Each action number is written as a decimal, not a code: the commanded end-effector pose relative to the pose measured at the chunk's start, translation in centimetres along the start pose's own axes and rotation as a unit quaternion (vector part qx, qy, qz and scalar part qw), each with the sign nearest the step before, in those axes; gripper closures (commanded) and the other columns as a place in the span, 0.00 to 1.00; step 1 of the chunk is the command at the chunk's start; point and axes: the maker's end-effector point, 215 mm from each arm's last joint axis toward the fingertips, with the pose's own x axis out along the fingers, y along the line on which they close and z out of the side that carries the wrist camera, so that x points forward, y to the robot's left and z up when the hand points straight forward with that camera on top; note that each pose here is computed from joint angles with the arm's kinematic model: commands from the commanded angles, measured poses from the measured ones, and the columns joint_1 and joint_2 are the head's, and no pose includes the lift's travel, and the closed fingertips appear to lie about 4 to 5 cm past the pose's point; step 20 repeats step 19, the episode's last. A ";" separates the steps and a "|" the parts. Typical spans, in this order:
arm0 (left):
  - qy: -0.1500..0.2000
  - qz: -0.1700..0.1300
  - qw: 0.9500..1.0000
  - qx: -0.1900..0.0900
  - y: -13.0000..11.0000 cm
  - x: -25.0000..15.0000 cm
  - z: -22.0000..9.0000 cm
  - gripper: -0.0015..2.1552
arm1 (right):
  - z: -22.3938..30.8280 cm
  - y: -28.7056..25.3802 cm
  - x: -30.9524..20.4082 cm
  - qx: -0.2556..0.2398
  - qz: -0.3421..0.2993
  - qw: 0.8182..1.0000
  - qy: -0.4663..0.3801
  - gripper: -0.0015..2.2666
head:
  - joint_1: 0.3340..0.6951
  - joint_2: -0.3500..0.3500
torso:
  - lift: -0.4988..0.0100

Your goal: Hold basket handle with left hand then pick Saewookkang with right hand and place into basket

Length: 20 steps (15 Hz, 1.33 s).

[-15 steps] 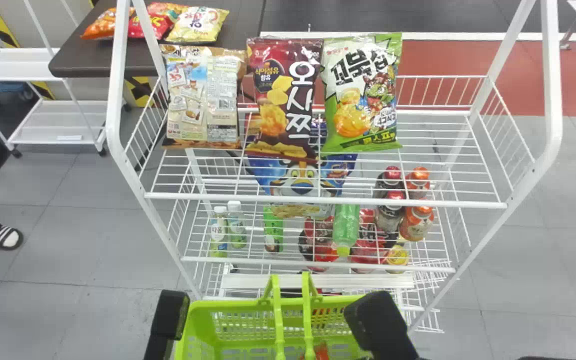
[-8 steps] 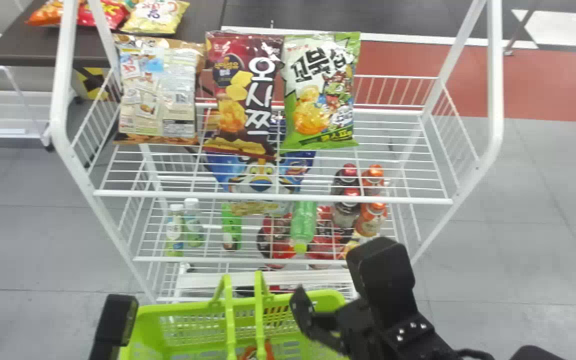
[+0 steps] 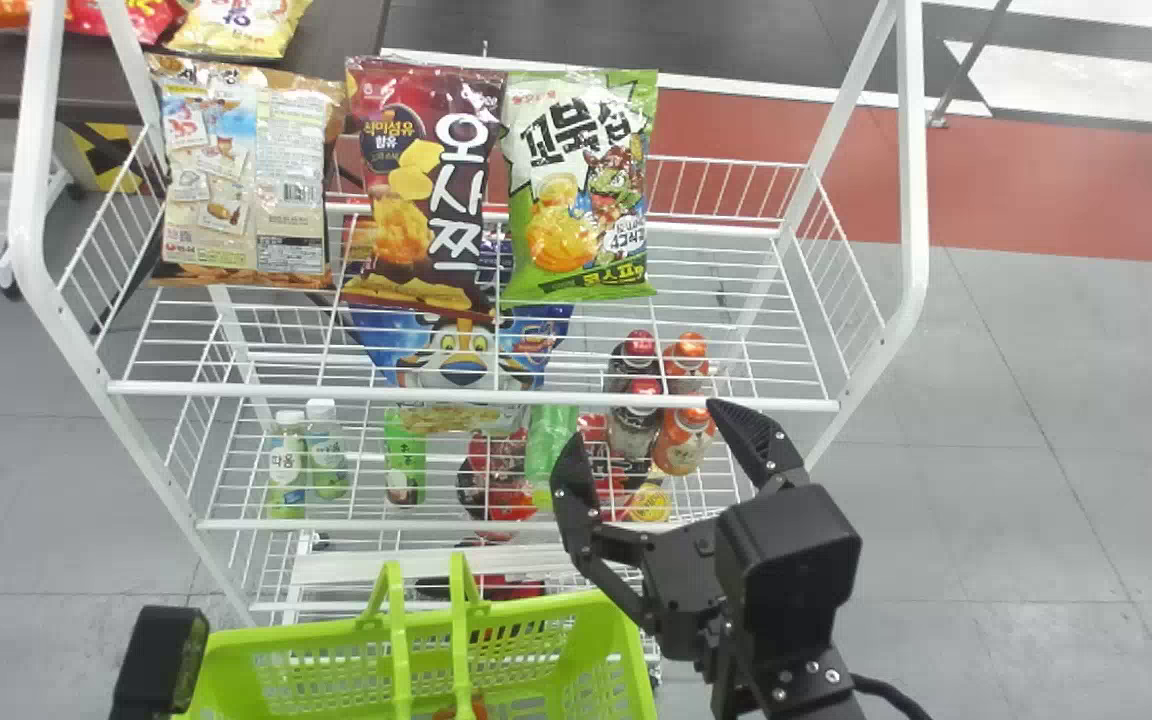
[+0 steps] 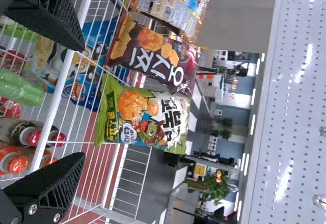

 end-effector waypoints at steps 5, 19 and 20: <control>0.001 0.001 1.000 -0.005 0.2 -0.1 -0.2 0.97 | -1.3 -5.5 -0.1 0.051 -0.035 0.998 -0.013 0.03 | 1.00 0.24 | 0.95; -0.015 -0.002 1.000 -0.025 0.5 -0.8 -0.9 0.99 | -1.1 -9.7 -2.2 0.064 -0.023 0.996 -0.057 0.03 | 1.00 0.01 | 0.95; -0.015 -0.002 1.000 -0.025 0.5 -0.8 -0.9 0.99 | -1.1 -9.7 -2.2 0.064 -0.023 0.996 -0.057 0.03 | 1.00 0.01 | 0.95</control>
